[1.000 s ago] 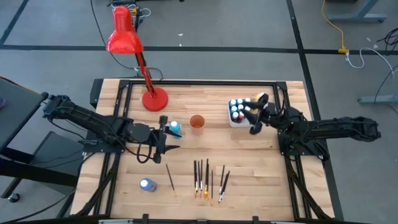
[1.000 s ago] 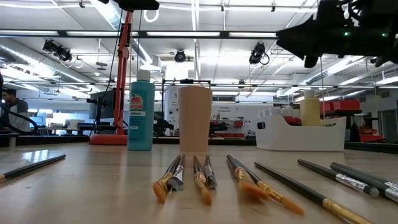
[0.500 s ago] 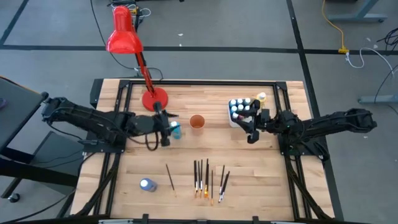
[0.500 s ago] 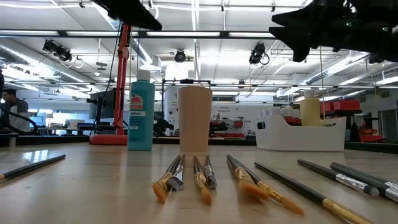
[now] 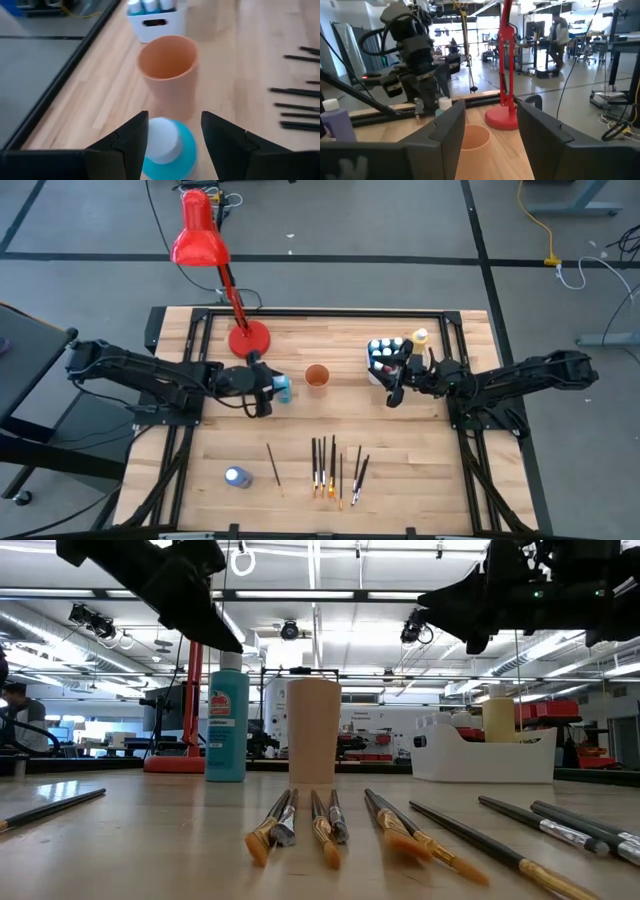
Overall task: Pick & Place Paint Supplies
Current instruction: Put the blue paint bottle into the white bin
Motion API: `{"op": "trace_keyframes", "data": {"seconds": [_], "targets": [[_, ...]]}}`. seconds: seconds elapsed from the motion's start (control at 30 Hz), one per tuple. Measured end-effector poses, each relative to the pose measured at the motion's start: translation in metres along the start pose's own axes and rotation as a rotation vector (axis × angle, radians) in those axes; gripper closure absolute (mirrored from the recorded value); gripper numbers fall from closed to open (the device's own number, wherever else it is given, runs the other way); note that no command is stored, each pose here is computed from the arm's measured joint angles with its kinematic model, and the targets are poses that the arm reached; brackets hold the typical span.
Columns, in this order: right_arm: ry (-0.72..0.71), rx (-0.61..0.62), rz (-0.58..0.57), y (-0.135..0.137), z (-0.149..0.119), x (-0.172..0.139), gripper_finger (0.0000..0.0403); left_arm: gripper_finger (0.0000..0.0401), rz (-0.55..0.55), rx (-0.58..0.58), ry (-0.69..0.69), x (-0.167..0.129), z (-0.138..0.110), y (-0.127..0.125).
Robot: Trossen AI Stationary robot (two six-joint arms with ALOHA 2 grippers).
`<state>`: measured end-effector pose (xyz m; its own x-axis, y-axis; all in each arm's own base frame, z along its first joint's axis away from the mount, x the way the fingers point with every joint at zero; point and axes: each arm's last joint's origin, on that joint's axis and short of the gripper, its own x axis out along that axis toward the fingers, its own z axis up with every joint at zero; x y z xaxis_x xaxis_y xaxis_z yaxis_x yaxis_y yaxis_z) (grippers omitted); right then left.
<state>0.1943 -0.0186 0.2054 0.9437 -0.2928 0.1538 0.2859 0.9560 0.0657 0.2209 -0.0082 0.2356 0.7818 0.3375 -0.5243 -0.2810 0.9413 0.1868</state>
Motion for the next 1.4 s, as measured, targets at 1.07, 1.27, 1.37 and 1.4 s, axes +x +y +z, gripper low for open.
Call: {"op": "trace_keyframes", "data": {"seconds": [1.07,1.27,1.37,1.4], "targets": [[-0.001,0.017,0.002,0.0,0.0,0.0,0.0222,0.0213,0.099,-0.005,0.022,0.042,-0.004,0.005],[-0.002,0.017,0.002,0.0,0.0,0.0,0.0222,0.0263,0.062,-0.003,0.002,0.043,-0.003,0.003],[-0.003,0.018,0.002,0.0,0.0,0.0,0.0222,0.0276,0.071,-0.003,0.001,0.042,-0.003,0.004],[-0.003,0.018,0.002,0.0,0.0,0.0,0.0222,0.0276,0.072,-0.004,0.0,0.042,-0.003,0.004]]}}
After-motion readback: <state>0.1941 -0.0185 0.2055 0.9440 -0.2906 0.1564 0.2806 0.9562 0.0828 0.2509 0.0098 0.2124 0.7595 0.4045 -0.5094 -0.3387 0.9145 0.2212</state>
